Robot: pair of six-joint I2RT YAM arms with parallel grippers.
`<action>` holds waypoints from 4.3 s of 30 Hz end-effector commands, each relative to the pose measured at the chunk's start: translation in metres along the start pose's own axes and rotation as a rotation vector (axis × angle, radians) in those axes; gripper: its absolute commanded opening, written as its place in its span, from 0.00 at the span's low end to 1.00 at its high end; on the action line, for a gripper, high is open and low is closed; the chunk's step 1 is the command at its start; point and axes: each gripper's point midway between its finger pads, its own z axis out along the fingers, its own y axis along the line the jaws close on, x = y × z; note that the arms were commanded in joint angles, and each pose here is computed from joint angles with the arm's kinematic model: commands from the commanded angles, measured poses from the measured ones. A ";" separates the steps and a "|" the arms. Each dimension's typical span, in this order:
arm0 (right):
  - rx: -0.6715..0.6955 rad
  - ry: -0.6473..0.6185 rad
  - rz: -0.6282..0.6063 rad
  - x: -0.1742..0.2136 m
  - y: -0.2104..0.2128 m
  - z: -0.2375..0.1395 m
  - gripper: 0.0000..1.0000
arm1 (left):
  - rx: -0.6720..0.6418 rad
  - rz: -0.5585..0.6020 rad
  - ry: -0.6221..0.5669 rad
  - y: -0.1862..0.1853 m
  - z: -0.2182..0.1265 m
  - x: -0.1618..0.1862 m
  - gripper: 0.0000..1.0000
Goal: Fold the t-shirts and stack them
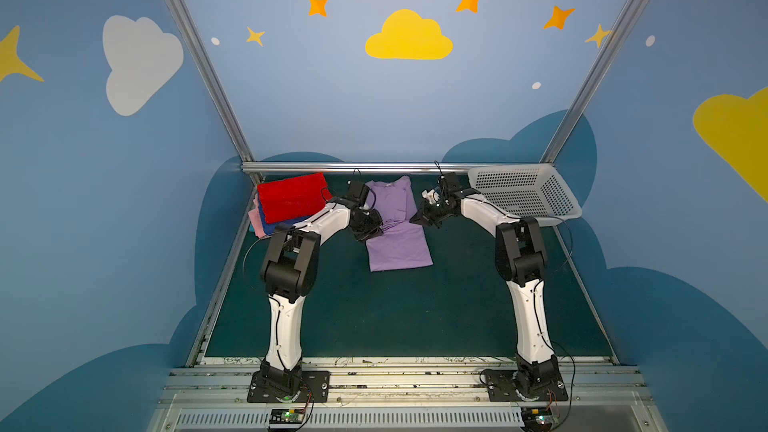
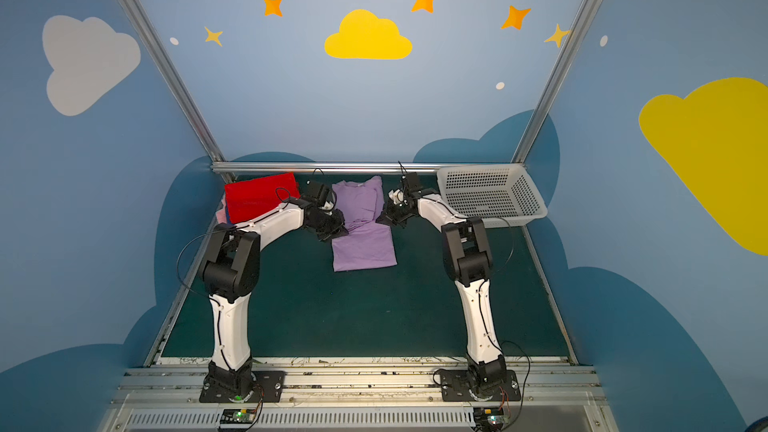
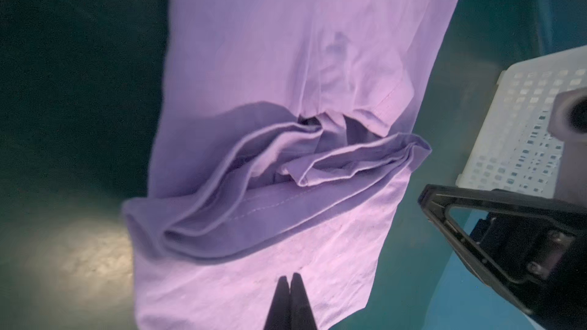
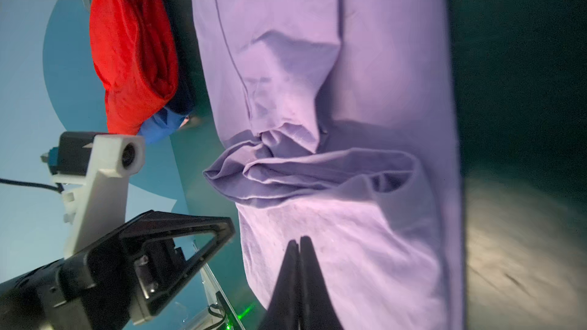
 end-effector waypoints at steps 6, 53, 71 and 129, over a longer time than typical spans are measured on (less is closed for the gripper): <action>-0.022 0.061 0.018 -0.008 -0.013 0.039 0.00 | -0.003 0.001 -0.003 0.005 0.025 -0.031 0.04; 0.174 0.047 0.000 0.139 -0.078 -0.056 0.52 | -0.011 -0.035 -0.024 0.060 -0.007 0.113 0.52; 0.122 0.027 0.040 0.129 -0.094 -0.038 0.00 | -0.087 -0.091 -0.002 0.086 0.006 0.120 0.04; 0.168 -0.195 -0.025 0.110 -0.002 -0.141 0.00 | 0.060 0.073 -0.134 -0.023 -0.087 0.089 0.04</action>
